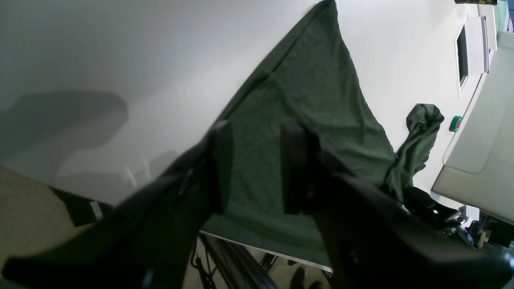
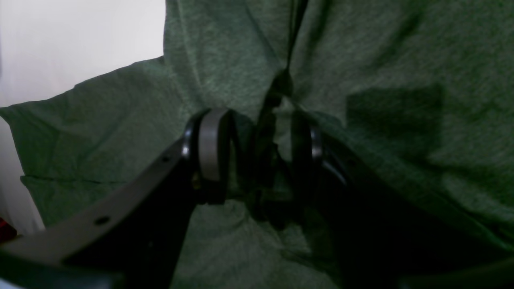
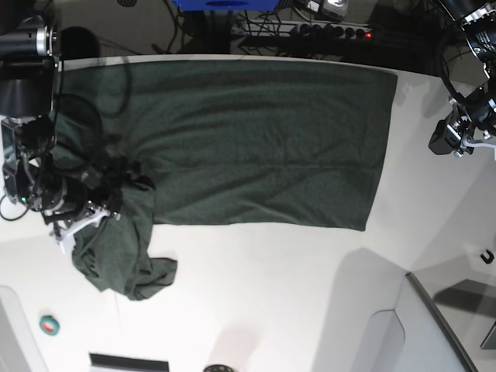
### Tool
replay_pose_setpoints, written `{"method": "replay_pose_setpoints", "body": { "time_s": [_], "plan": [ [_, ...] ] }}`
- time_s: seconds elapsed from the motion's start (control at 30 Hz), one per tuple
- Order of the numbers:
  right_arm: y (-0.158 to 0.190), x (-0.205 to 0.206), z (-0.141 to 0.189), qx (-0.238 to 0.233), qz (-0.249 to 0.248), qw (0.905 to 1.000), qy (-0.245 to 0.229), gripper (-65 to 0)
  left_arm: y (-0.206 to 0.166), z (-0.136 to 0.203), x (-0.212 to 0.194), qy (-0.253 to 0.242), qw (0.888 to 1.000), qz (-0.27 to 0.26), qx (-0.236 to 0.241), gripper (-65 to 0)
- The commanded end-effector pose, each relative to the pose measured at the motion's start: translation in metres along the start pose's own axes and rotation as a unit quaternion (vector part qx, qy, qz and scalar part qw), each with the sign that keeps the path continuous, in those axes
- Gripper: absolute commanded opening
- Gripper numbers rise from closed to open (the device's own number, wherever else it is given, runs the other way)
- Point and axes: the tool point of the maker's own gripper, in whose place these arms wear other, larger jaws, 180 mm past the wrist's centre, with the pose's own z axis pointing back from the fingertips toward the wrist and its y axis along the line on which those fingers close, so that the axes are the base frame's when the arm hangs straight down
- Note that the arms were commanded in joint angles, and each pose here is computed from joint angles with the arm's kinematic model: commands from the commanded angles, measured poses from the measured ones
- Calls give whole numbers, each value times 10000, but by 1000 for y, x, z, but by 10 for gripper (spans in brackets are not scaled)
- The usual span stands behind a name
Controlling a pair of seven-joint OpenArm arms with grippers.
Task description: Layout the t-shirt on the table in an organized manner, then fold the t-shirt properly
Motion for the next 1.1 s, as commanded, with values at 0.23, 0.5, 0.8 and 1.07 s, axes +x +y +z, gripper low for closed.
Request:
{"method": "replay_pose_setpoints", "body": {
  "time_s": [0.23,0.5,0.8,1.07],
  "plan": [
    [16,18,4,199,34,9995,-235,-422,-6,6,12,-136,9998,-109,-74,-461],
    [28,10,-2,308,16,9995,-120,-422,-6,6,12,-142,9998,-106,-73,-461],
    [42,17,8,437,213,9982,-355,-506,-6,6,12,-147,9998,-107,-78,-461],
    [35,9,2,373,100,9990,-203,-594,-6,6,12,-147,9998,-107,-78,-461]
  ]
}}
